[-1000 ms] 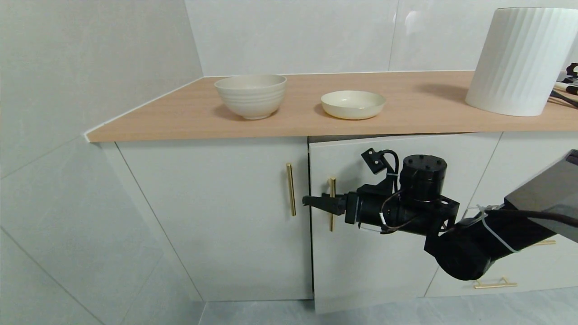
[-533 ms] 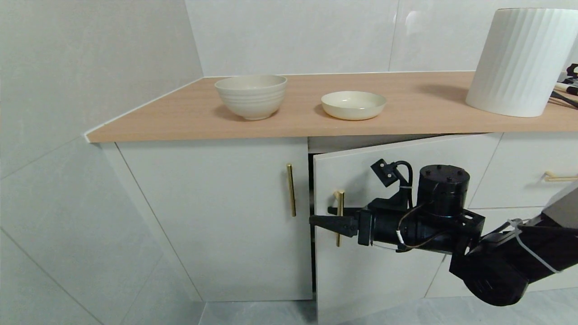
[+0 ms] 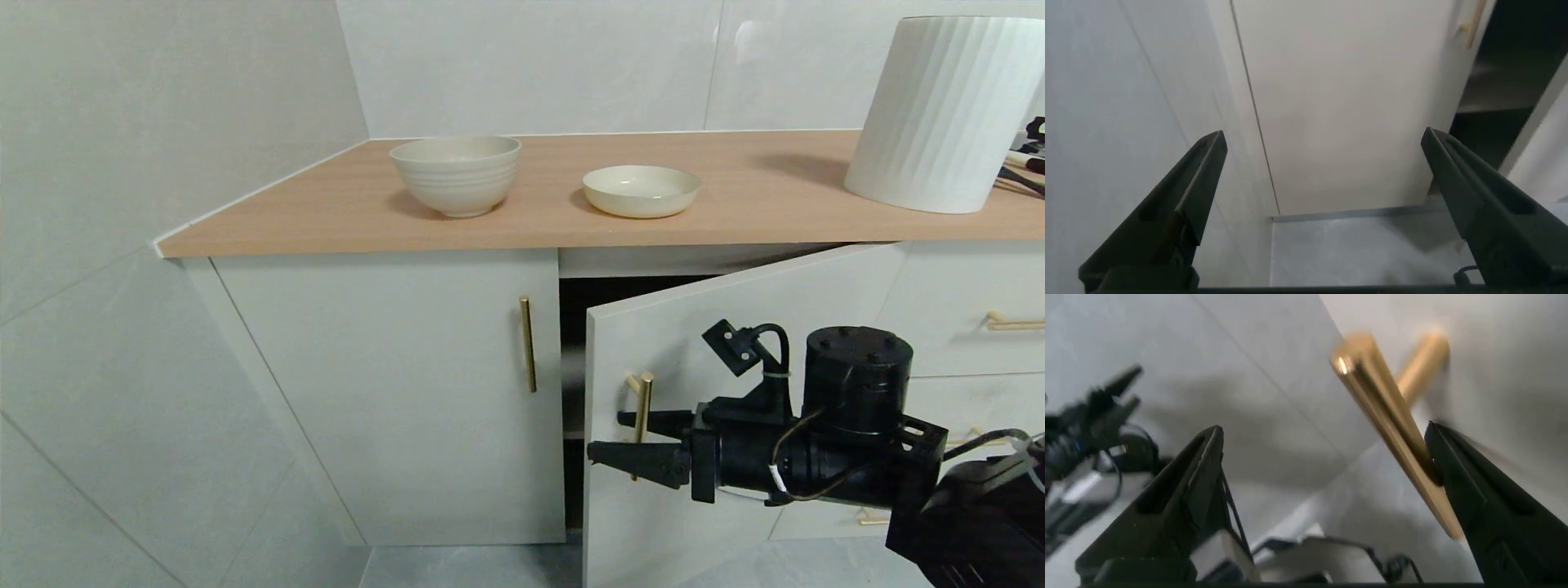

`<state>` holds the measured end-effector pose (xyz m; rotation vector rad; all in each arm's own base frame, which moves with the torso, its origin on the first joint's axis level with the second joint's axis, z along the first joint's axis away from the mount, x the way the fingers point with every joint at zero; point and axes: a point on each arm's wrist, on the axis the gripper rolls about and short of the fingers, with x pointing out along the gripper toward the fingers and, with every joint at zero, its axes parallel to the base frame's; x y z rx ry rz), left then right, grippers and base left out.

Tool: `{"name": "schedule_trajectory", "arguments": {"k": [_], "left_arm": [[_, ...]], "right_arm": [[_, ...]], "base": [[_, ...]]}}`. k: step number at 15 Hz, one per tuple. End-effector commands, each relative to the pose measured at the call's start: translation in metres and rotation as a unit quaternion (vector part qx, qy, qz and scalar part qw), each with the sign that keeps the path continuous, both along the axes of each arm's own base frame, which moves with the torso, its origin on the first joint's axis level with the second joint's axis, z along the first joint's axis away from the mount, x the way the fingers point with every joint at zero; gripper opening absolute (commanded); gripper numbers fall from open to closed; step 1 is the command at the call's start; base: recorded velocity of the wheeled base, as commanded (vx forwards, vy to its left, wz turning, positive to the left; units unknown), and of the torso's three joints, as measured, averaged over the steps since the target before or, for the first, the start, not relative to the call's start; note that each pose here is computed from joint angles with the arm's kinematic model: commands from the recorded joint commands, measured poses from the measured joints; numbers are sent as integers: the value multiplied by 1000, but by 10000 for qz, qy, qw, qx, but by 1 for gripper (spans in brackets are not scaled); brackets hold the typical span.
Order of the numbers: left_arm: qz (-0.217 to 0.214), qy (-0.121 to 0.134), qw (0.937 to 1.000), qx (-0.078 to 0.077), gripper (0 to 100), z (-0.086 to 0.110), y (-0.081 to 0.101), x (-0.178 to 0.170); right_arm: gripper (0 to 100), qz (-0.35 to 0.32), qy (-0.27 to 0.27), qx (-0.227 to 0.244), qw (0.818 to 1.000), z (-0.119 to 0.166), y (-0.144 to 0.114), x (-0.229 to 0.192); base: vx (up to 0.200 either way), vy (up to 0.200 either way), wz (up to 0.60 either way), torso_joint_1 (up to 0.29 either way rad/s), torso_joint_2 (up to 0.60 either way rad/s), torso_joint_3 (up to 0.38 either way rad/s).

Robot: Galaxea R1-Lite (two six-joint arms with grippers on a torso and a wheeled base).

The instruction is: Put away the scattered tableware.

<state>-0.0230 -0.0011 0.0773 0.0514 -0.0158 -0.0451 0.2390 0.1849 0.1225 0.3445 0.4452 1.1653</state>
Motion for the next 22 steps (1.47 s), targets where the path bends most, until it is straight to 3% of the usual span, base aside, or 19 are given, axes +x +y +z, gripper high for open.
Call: {"name": "schedule_trajectory", "arguments": {"k": [1, 2, 3, 4, 6, 9, 10, 13, 14, 16, 17, 18, 20, 21, 22], "left_arm": [[-32, -53, 9999, 83, 100, 3, 0, -1], [-114, -284, 9995, 87, 100, 19, 0, -5], [-200, -358, 9991, 46, 100, 31, -1, -8], [-540, -18, 9985, -69, 100, 55, -2, -7], [-947, 618, 9935, -121, 100, 78, -4, 14], [-1502, 1381, 9787, -240, 100, 114, -7, 60], [-1716, 1497, 9734, -235, 100, 122, -9, 71], [-2111, 1697, 9622, -282, 100, 126, -15, 87], [-2122, 1901, 9581, -294, 100, 124, -17, 98], [-2188, 2464, 9436, -312, 100, 117, -27, 151], [-2223, 2467, 9428, -310, 100, 117, -29, 157], [-2457, 2477, 9366, -318, 100, 112, -44, 188], [-2691, 2555, 9272, -505, 100, 111, -60, 204], [-2936, 2788, 9113, -749, 100, 108, -79, 213], [-3053, 2895, 9040, -758, 100, 104, -88, 218]], "right_arm": [[100, -18, -14, -111, 9999, -1, -9, -11], [100, -14, -3, -181, 9998, -1, -10, -14], [100, -23, -20, -243, 9997, -1, -12, -15], [100, -80, -101, -438, 9990, -2, -13, -17], [100, -178, -232, -527, 9982, -3, -13, -16], [100, -73, -260, -504, 9984, -1, -9, -21], [100, -6, -286, -480, 9984, 0, -6, -21], [100, 141, -304, -441, 9985, -6, 17, -4], [100, 171, -310, -434, 9984, -6, 19, -4], [100, 277, -326, -420, 9982, -4, 20, -11], [100, 293, -313, -427, 9982, -4, 20, -13], [100, 334, -285, -450, 9980, -4, 18, -19], [100, 343, -260, -467, 9980, -4, 13, -24], [100, 393, -277, -435, 9979, -1, 11, -28], [100, 399, -289, -424, 9979, 0, 10, -29]], "base": [[0, 0, 0, 0, 0, 0], [0, 0, 0, 0, 0, 0], [0, 0, 0, 0, 0, 0], [0, 0, 0, 0, 0, 0], [0, 0, 0, 0, 0, 0], [0, 0, 0, 0, 0, 0], [0, 0, 0, 0, 0, 0], [0, 0, 0, 0, 0, 0], [0, 0, 0, 0, 0, 0], [0, 0, 0, 0, 0, 0], [0, 0, 0, 0, 0, 0], [0, 0, 0, 0, 0, 0], [0, 0, 0, 0, 0, 0], [0, 0, 0, 0, 0, 0], [0, 0, 0, 0, 0, 0]]}}
